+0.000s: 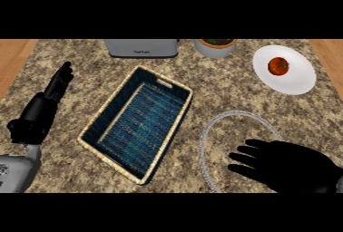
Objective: Pick the lemon from the placemat and place it in the basket
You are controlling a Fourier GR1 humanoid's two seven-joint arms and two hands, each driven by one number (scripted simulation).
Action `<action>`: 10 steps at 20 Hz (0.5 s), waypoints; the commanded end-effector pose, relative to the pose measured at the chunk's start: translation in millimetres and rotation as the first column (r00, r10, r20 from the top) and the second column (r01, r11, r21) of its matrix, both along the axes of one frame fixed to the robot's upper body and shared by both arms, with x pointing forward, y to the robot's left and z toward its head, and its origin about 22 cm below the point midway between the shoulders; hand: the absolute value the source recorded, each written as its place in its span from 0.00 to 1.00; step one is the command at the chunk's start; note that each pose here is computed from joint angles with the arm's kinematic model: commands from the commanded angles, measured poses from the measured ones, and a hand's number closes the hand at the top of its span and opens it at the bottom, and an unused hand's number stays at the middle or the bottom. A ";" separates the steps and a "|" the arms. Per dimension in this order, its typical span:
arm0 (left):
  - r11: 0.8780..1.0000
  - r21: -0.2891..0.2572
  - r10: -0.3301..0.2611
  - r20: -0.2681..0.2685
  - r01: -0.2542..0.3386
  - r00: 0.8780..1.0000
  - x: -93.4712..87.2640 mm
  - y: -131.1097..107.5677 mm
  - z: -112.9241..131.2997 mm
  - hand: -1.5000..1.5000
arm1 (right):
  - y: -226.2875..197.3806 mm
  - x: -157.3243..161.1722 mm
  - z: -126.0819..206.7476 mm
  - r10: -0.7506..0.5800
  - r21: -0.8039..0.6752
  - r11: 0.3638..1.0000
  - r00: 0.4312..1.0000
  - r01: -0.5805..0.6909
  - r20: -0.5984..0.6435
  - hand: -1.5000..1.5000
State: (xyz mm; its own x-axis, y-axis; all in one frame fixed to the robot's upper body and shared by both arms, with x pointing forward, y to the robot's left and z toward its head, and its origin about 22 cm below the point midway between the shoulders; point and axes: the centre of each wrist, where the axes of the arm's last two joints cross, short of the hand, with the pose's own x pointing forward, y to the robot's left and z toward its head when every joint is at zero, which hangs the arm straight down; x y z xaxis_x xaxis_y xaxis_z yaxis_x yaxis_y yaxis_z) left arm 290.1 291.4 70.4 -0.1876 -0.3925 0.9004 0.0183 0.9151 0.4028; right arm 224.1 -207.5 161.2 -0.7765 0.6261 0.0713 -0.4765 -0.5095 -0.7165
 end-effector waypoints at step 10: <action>1.000 0.012 0.014 0.001 -0.014 1.000 -11.2 1.0 -4.7 0.50 | -12.4 11.6 -68.8 -0.001 -0.062 0.998 1.000 0.003 0.031 0.00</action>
State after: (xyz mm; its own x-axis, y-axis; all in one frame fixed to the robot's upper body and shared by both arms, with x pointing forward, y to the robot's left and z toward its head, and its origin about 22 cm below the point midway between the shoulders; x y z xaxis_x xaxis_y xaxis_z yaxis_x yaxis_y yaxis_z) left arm 285.1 287.2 70.5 -0.1828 -0.3988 0.8986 0.0137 0.9129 0.4079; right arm 237.8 -216.7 104.4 -0.7725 0.6349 0.0136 -0.4665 -0.5528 -0.6905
